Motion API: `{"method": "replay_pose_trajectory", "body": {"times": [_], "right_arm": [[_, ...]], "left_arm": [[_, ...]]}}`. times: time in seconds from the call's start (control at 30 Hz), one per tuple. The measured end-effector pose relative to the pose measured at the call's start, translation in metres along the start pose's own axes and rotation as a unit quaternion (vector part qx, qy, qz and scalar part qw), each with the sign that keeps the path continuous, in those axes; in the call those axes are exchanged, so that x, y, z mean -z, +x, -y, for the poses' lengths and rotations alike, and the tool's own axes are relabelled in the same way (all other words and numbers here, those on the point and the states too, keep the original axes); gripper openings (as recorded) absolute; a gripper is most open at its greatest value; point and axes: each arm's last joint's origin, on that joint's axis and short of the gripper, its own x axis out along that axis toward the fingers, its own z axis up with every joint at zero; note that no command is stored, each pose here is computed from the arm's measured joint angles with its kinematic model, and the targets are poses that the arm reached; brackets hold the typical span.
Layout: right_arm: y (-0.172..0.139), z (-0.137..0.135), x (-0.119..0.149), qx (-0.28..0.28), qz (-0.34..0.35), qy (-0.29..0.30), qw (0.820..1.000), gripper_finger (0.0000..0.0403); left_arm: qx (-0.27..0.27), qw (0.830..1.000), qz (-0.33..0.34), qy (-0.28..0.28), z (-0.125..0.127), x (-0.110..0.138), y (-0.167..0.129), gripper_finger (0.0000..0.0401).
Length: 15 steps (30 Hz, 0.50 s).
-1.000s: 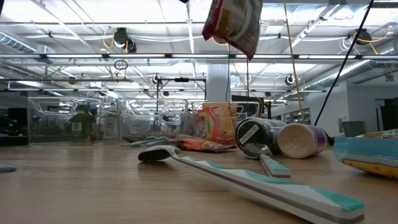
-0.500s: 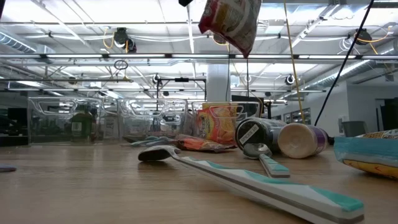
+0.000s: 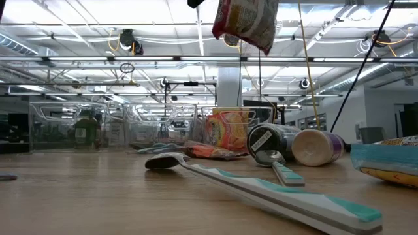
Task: Pick & Place Food Item
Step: Put the red noodle pack into the right transparent bin
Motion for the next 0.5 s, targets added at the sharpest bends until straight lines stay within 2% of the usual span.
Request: {"method": "replay_pose_trajectory", "body": {"times": [0.27, 0.37, 0.5], "right_arm": [[-0.033, 0.01, 0.001, 0.047, 0.026, 0.152, 0.987, 0.0039], [-0.046, 0.018, 0.003, 0.064, 0.053, 0.226, 0.971, 0.004], [-0.061, 0.031, 0.009, 0.085, 0.087, 0.331, 0.936, 0.0034]], "left_arm": [[-0.009, 1.0, 0.003, -0.008, -0.007, -0.003, -0.005, 0.0001], [-0.013, 1.0, 0.008, -0.011, -0.011, -0.006, -0.006, 0.0001], [-0.028, 0.999, 0.013, -0.015, -0.017, -0.008, -0.006, 0.0001]]}}
